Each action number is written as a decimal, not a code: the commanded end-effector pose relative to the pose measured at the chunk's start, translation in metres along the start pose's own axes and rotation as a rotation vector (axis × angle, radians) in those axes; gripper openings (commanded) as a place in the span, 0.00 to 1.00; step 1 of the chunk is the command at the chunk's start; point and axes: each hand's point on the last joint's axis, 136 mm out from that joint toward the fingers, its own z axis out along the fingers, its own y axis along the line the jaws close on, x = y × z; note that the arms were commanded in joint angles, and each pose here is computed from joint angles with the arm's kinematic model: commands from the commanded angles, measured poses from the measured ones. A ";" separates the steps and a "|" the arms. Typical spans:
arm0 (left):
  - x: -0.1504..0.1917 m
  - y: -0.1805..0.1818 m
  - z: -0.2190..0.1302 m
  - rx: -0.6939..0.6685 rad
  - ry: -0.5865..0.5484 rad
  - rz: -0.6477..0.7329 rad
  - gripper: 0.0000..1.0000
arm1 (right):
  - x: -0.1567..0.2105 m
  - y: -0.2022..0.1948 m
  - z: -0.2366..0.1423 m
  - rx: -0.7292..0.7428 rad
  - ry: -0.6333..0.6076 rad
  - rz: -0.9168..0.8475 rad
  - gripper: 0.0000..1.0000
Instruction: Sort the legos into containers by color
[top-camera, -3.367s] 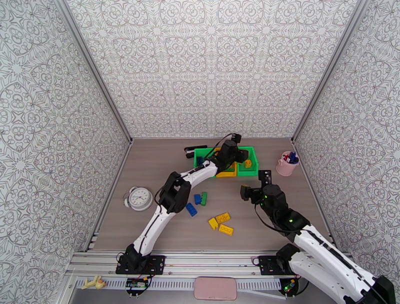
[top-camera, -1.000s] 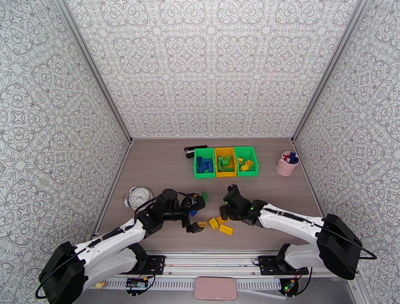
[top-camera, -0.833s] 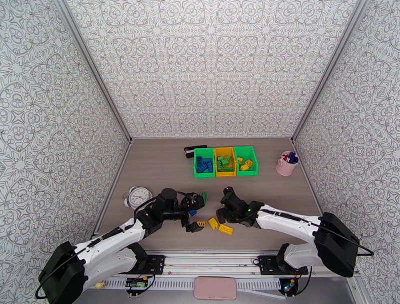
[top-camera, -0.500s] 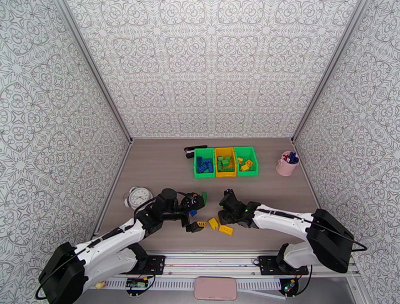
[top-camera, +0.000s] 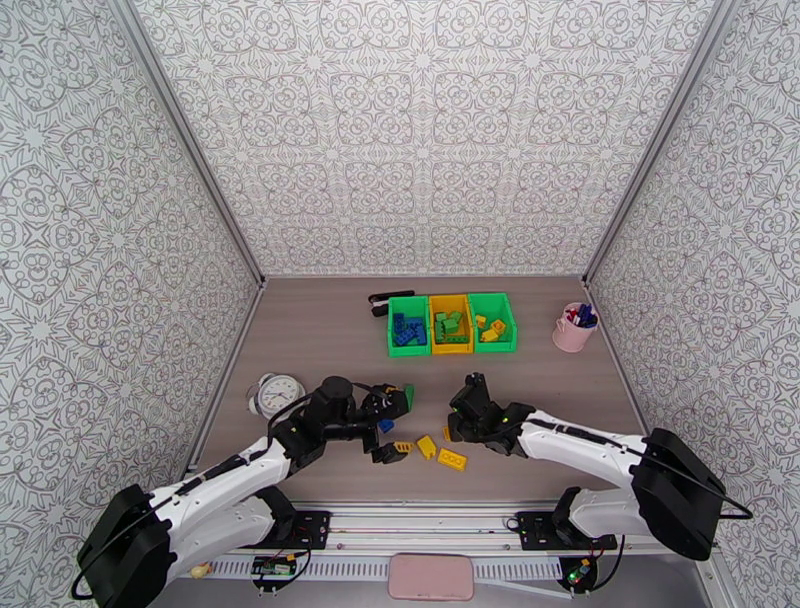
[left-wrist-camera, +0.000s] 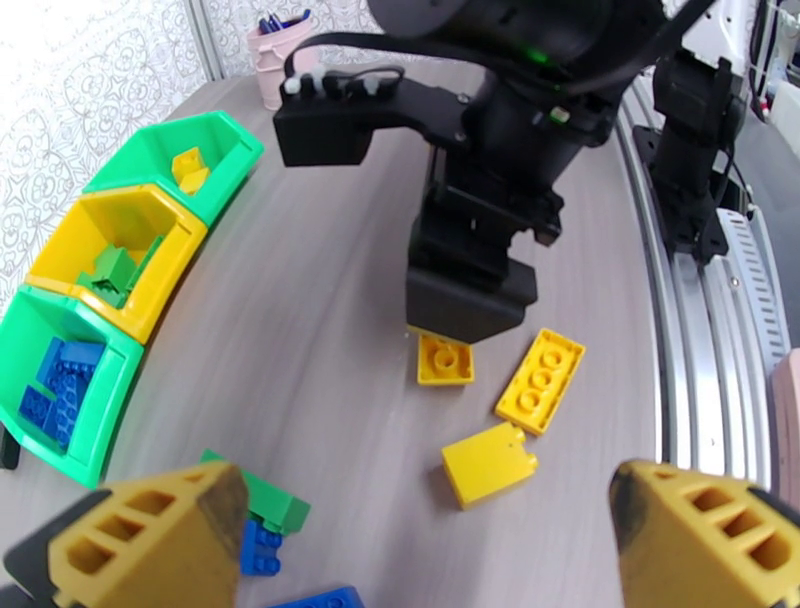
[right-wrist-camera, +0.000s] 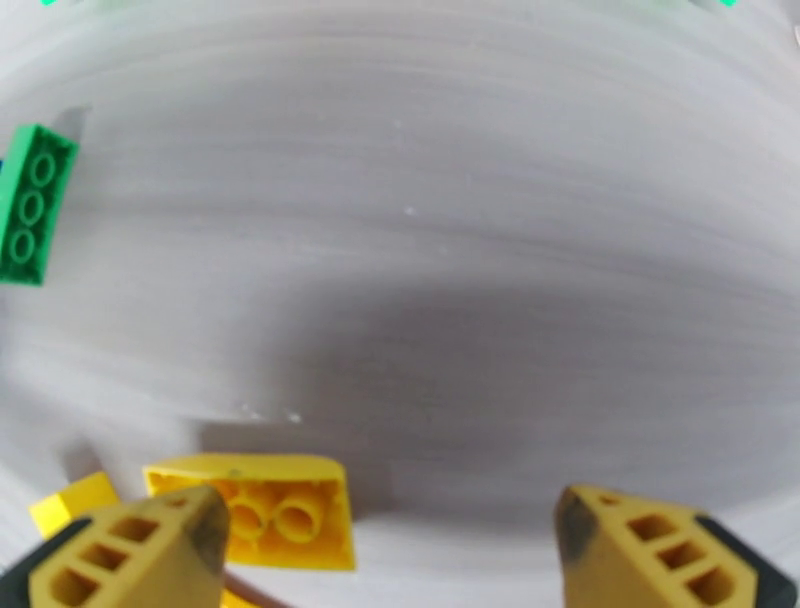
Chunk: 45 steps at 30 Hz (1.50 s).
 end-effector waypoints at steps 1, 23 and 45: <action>-0.006 0.000 -0.004 0.002 -0.038 0.029 1.00 | -0.017 0.022 -0.009 -0.039 -0.050 -0.027 0.91; -0.006 -0.002 -0.008 0.006 -0.057 0.041 1.00 | 0.019 0.033 0.029 0.019 0.110 -0.029 0.90; -0.009 0.003 -0.009 -0.016 -0.072 0.032 1.00 | 0.003 0.034 0.016 -0.024 0.024 0.013 0.54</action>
